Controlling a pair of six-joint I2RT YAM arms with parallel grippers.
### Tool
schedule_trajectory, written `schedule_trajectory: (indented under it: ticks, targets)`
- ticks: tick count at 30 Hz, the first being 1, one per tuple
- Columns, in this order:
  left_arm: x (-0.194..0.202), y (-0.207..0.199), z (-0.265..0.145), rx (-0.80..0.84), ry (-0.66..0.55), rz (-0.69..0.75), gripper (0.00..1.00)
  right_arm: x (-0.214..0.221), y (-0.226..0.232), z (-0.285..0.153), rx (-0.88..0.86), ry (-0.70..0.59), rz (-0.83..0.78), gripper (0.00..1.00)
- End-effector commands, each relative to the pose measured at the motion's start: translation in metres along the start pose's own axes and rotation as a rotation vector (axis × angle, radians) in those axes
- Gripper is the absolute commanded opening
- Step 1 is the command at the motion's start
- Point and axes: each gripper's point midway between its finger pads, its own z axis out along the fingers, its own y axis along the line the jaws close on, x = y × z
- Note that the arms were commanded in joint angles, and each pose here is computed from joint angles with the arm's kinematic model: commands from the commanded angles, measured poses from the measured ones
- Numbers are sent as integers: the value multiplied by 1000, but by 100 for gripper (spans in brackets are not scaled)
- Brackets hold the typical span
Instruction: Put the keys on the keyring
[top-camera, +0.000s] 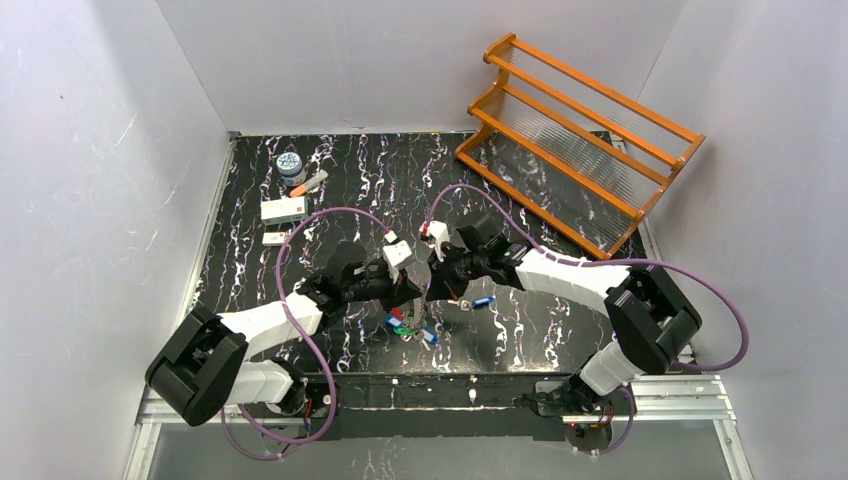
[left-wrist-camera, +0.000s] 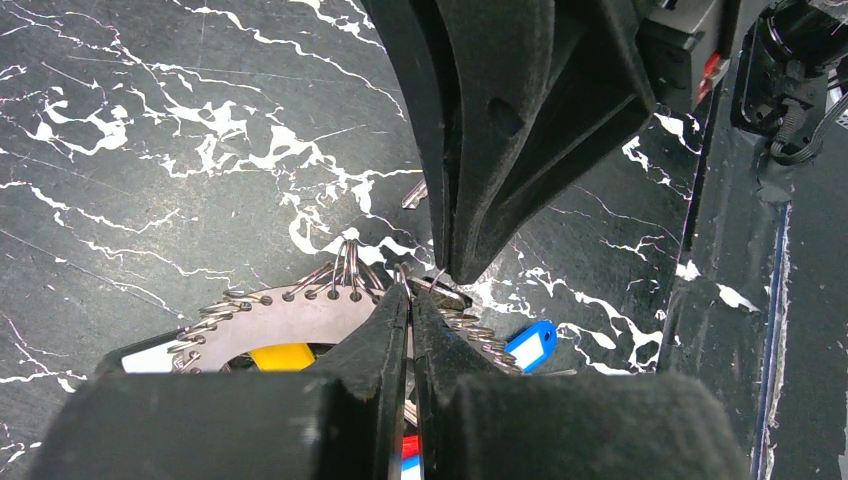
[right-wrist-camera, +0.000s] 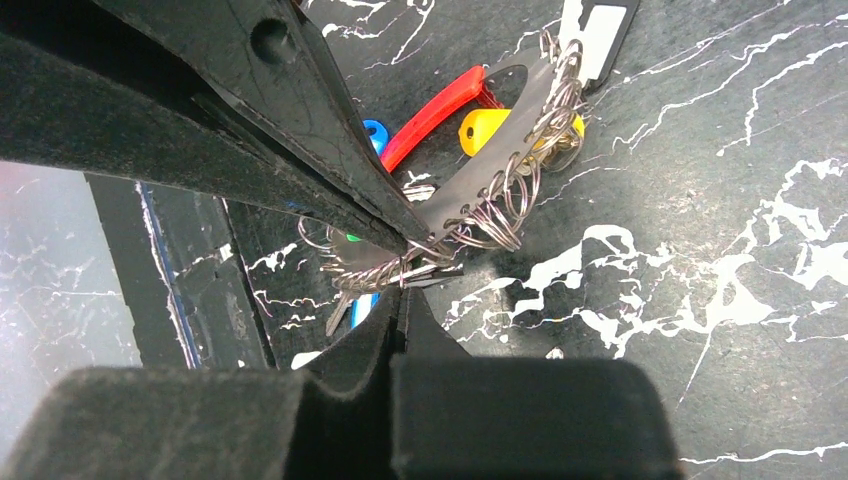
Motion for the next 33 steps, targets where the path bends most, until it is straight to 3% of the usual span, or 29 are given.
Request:
schedule_trajectory:
  ticks: [1, 11, 22, 33]
  targets:
    - [-7, -7, -3, 26, -28, 27, 0, -25, -2, -3, 31, -58, -33, 1]
    - [-7, -8, -4, 28, -29, 28, 0, -33, -2, -8, 54, -88, -44, 1]
    - [-5, -8, -3, 26, -23, 25, 0, -40, 16, -11, -38, -116, -91, 1]
    - [-6, -8, -4, 24, -26, 26, 0, -33, 1, -4, 22, -85, -49, 1]
